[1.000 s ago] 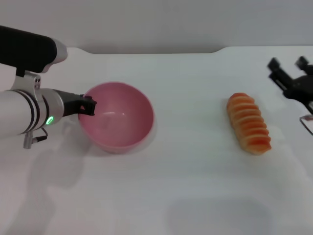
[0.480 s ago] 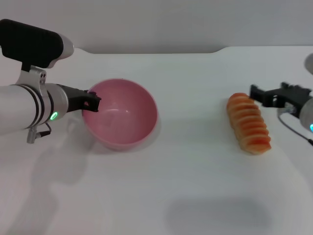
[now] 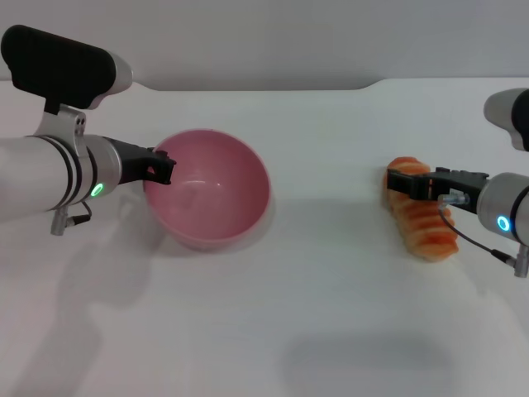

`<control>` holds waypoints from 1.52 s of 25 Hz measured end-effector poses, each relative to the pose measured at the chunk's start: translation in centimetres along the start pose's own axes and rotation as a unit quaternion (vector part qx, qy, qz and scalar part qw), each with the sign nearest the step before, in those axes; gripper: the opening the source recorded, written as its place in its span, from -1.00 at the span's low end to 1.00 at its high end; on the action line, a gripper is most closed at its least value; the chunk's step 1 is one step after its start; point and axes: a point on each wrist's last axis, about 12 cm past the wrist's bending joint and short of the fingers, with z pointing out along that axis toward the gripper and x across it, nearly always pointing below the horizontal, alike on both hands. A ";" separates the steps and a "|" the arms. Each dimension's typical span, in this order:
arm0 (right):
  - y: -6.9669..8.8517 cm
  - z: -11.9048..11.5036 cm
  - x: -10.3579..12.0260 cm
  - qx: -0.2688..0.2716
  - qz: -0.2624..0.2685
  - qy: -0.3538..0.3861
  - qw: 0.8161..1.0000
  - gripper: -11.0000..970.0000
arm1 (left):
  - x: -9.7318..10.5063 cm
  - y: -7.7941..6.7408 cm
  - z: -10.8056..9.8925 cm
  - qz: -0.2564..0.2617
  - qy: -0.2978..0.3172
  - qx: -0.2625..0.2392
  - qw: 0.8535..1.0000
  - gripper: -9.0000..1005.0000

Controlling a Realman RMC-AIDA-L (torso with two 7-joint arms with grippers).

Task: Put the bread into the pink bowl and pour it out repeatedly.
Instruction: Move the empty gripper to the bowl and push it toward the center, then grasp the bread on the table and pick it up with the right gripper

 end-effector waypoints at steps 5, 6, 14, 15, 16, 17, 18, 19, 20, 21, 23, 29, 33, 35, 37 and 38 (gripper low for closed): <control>-0.5 0.0 0.1 0.007 0.015 0.005 1.000 0.68 | 0.0 0.1 0.0 0.003 0.000 -0.001 1.000 -0.88; -0.5 0.1 0.1 0.008 0.017 0.007 1.000 0.68 | 0.0 0.1 0.0 0.005 -0.001 -0.001 1.000 -0.88; -1.0 0.9 0.3 0.017 0.017 0.021 0.999 0.68 | -1.2 -0.1 -0.2 0.012 -0.006 0.003 1.000 -0.88; -1.0 1.1 0.4 0.018 0.016 0.025 0.999 0.68 | -1.4 -0.1 -0.2 0.013 -0.006 0.004 1.000 -0.88; -1.0 1.2 0.5 0.018 0.015 0.028 0.999 0.68 | -1.6 -0.1 -0.2 0.013 -0.005 0.003 1.000 -0.88; -1.0 1.4 0.5 0.019 0.013 0.030 0.999 0.68 | -1.6 -0.1 -0.2 0.014 -0.005 0.004 1.000 -0.88; -1.0 1.6 0.5 0.019 0.012 0.031 0.999 0.68 | -1.7 -0.1 -0.2 0.014 -0.003 0.004 1.000 -0.88; -1.0 1.7 0.5 0.019 0.011 0.031 0.999 0.68 | -1.7 -0.1 -0.2 0.014 -0.003 0.004 1.000 -0.88; -1.0 1.8 0.5 0.019 0.010 0.032 0.999 0.68 | -1.7 -0.2 -0.3 0.015 -0.001 0.005 1.000 -0.88; -1.0 1.9 0.5 0.019 0.009 0.032 0.999 0.68 | -1.8 -0.2 -0.4 0.016 -0.001 0.005 1.000 -0.88; -0.9 2.0 0.5 0.019 0.008 0.033 0.999 0.68 | -1.8 -0.2 -0.4 0.016 -0.001 0.005 1.000 -0.88; -0.4 2.2 0.5 0.013 -0.024 0.042 0.999 0.59 | -2.4 -0.7 -0.9 0.020 -0.001 0.011 1.000 -0.88; 0.2 1.9 0.3 0.005 -0.053 0.038 0.998 0.51 | -2.6 -0.9 -1.2 0.023 -0.002 0.014 1.000 -0.88; 0.5 1.6 0.0 0.001 -0.057 0.034 0.998 0.39 | -2.7 -1.1 -1.4 0.026 -0.001 0.016 1.000 -0.88; 0.9 1.0 -0.4 -0.004 -0.062 0.024 0.998 0.27 | -2.9 -1.2 -1.5 0.027 -0.002 0.017 0.999 -0.88; 1.0 0.6 -0.8 -0.006 -0.065 0.017 0.998 0.21 | -2.9 -1.2 -1.5 0.028 -0.001 0.017 0.999 -0.88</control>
